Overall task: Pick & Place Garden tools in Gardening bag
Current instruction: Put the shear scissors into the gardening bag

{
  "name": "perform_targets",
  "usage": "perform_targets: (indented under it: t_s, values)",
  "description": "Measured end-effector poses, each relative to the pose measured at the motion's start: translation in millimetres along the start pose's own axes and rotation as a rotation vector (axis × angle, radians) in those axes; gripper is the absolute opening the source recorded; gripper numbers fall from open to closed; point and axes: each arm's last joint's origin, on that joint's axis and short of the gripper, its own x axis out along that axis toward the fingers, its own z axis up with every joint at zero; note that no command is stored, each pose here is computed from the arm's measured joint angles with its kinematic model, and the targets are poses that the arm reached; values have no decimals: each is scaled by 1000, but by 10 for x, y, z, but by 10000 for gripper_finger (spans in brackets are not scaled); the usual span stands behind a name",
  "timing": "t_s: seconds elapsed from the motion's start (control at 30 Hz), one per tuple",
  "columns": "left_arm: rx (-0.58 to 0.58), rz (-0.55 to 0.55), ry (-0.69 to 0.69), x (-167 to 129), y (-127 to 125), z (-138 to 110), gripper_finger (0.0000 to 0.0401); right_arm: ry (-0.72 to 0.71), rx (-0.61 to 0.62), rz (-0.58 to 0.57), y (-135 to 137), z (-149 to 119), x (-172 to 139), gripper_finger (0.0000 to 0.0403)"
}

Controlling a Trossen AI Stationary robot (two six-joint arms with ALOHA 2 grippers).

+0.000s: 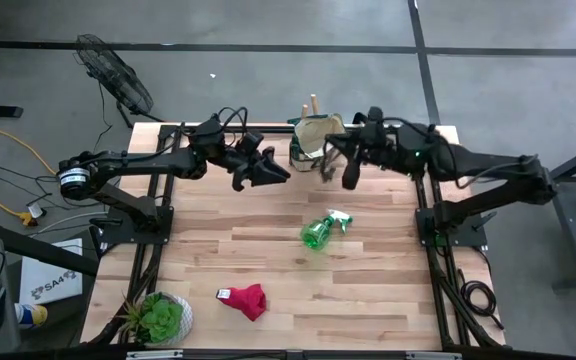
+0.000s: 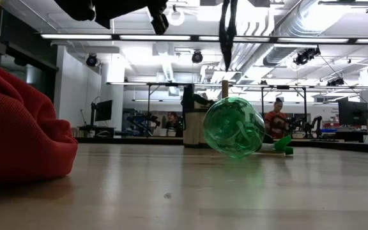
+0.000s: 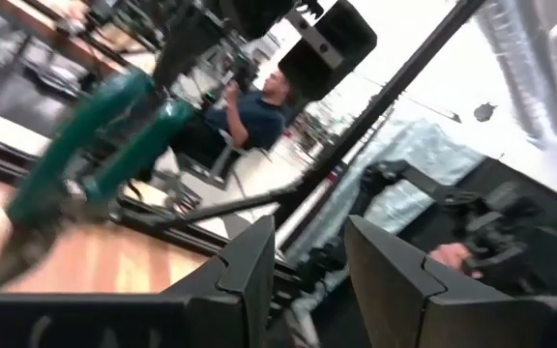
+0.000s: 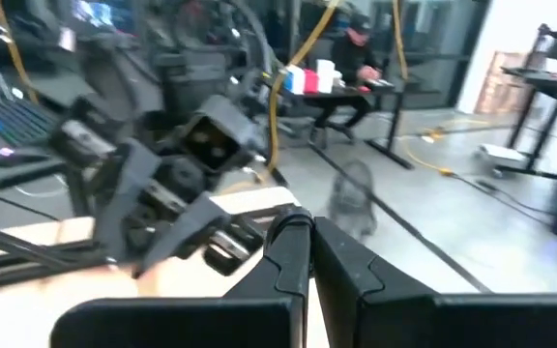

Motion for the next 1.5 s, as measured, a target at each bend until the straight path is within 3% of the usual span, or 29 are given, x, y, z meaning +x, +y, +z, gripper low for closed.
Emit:
perform_targets:
  t_s: [0.23,0.47,0.73,1.03,1.23,1.5]
  values:
    - [80,67,-62,-11,0,25,127,74,-13,-83,-215,135,-43,3]
    - [207,194,-129,-167,-219,117,127,102,-29,-165,-437,213,-77,3]
    - [354,403,-163,-532,-623,170,127,94,-29,-272,-692,328,-138,3]
    - [525,539,-255,-984,-1111,190,127,122,-106,-386,-973,317,-149,3]
    - [565,613,-247,-1172,-1251,131,127,152,-152,-452,-1203,296,-167,3]
    - [567,617,-217,-1237,-1293,88,127,243,-181,-484,-1515,165,-68,3]
